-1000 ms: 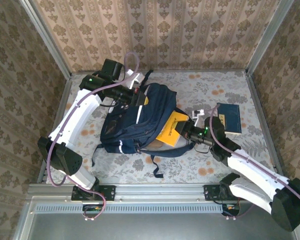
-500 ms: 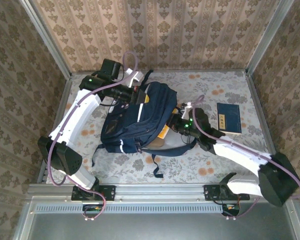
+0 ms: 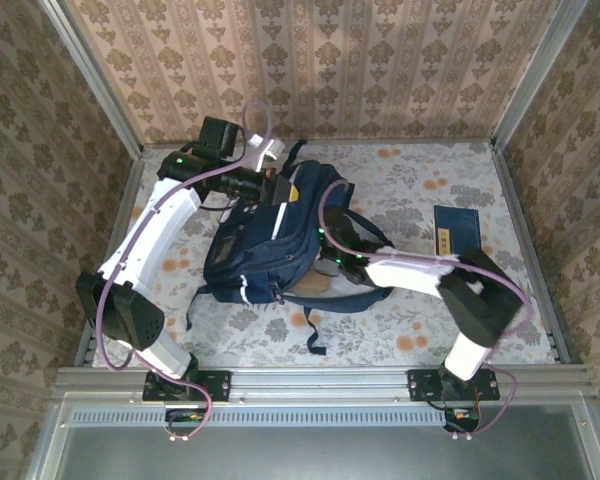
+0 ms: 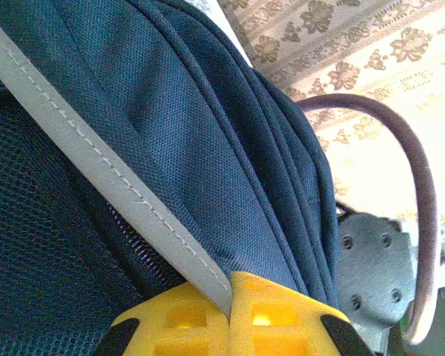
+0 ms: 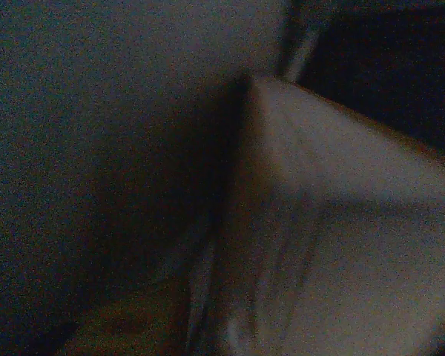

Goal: Pack the student bag

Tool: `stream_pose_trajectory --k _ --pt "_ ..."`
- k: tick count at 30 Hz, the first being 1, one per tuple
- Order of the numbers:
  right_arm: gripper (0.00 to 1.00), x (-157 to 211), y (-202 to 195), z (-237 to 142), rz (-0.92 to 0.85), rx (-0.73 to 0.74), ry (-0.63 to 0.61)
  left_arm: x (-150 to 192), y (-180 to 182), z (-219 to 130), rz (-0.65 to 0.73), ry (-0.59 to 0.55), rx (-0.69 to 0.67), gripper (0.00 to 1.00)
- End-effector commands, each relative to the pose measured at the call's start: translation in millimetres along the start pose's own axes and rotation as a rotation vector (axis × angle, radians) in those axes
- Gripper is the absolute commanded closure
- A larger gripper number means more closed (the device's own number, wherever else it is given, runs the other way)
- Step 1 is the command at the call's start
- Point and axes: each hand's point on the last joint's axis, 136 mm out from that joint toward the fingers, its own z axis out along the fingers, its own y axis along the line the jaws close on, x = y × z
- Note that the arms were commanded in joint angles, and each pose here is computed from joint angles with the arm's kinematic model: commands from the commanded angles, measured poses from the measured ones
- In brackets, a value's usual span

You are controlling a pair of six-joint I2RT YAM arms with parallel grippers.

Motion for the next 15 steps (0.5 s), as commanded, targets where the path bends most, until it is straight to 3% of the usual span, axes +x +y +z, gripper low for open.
stream_pose_trajectory --k 1,8,15 --pt "0.50 0.7 6.4 22.7 0.002 -0.045 -0.061 -26.0 -49.1 -24.5 0.174 -0.115 0.168 1.00" --pt "0.16 -11.2 37.0 -14.0 -0.127 -0.135 -0.102 -31.0 -32.6 -31.9 0.139 -0.147 0.138 1.00" --pt "0.10 -15.5 30.8 -57.5 -0.177 -0.129 -0.126 -34.1 -20.5 -41.7 0.114 -0.186 0.110 1.00"
